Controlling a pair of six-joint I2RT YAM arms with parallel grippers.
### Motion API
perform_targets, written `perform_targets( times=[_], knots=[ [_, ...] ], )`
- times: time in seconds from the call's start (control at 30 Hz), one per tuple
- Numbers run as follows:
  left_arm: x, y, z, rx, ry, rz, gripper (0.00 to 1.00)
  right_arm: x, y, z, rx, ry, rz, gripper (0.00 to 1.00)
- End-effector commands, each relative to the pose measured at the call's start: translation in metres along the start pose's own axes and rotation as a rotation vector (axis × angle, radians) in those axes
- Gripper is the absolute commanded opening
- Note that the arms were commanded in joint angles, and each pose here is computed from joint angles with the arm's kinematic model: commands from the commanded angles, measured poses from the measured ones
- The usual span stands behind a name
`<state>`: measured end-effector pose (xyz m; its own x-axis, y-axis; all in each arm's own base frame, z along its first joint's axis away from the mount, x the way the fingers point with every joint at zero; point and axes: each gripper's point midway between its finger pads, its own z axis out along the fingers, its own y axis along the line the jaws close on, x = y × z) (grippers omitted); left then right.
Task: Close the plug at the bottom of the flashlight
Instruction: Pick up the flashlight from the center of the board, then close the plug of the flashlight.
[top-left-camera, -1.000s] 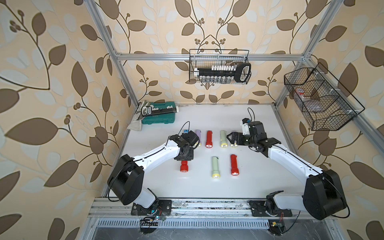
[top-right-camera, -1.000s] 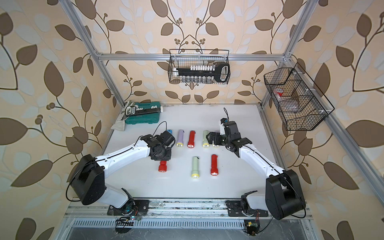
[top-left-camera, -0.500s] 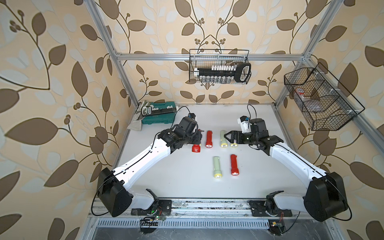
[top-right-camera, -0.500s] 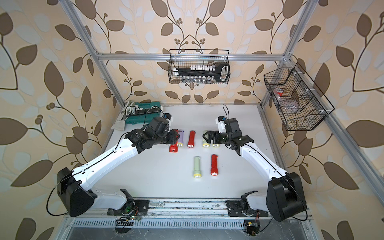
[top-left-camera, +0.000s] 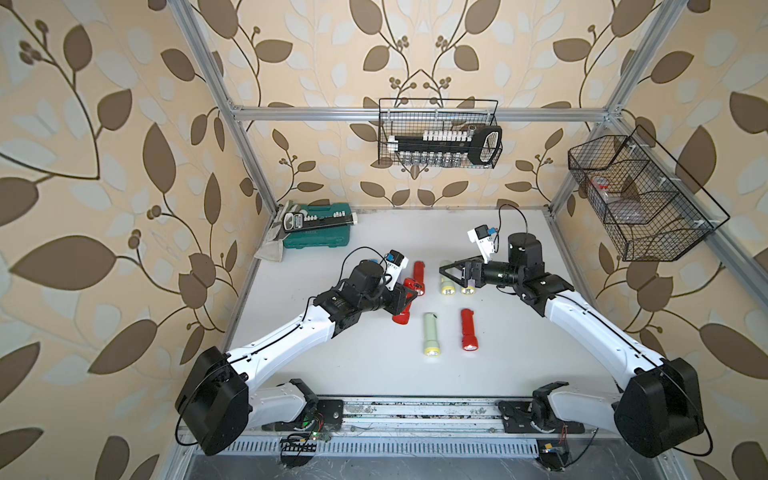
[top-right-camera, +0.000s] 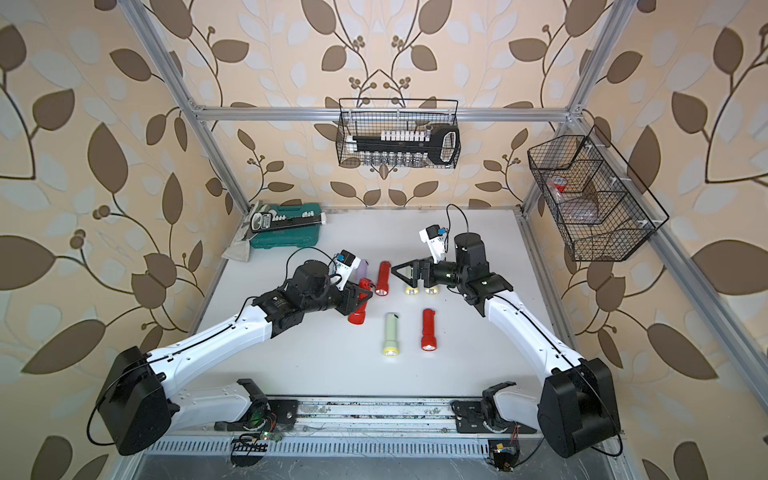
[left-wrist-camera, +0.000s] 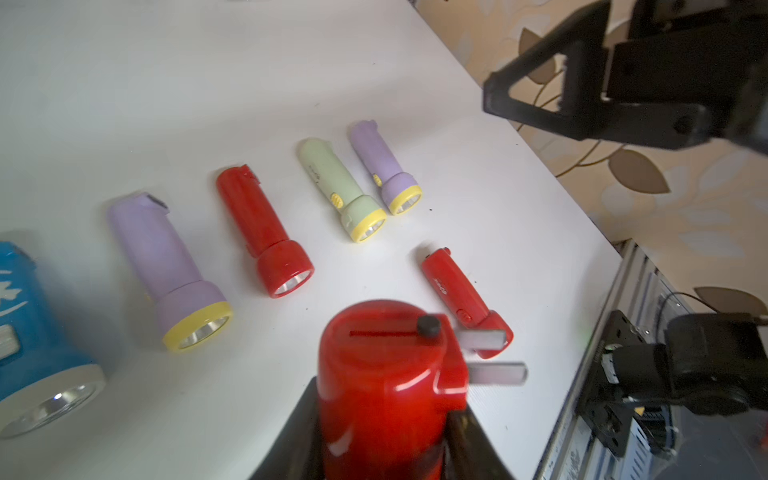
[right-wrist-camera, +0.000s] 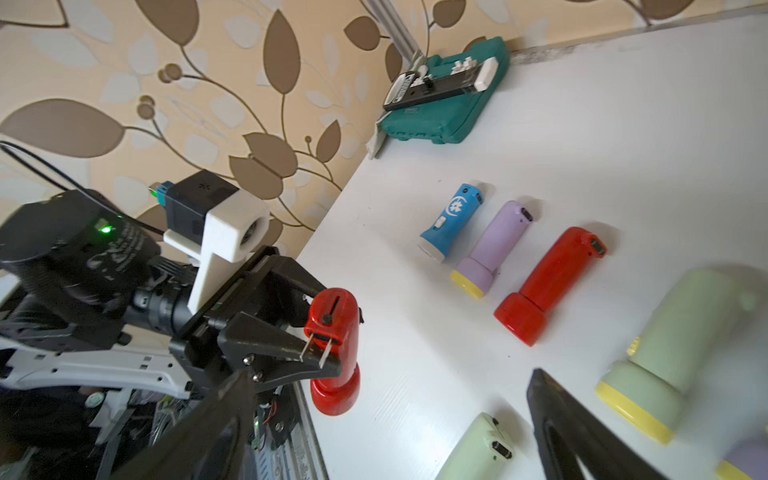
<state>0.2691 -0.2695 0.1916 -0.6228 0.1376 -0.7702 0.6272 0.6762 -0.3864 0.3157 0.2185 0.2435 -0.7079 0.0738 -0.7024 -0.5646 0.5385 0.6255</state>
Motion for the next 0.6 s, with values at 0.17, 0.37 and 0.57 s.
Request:
perform_targets(
  times=[0.17,0.37,0.57],
  knots=[
    [-0.022,-0.058,-0.033,0.275,-0.245,0.303,0.0,0.037,0.063,0.02,-0.315,0.147,-0.112,0.93],
    [-0.011,-0.072,-0.055,0.328,-0.282,0.473,0.0,0.052,0.082,0.022,-0.438,0.201,-0.131,0.87],
    [-0.001,-0.084,-0.063,0.406,-0.307,0.546,0.0,0.057,0.093,0.022,-0.484,0.213,-0.168,0.77]
  ],
)
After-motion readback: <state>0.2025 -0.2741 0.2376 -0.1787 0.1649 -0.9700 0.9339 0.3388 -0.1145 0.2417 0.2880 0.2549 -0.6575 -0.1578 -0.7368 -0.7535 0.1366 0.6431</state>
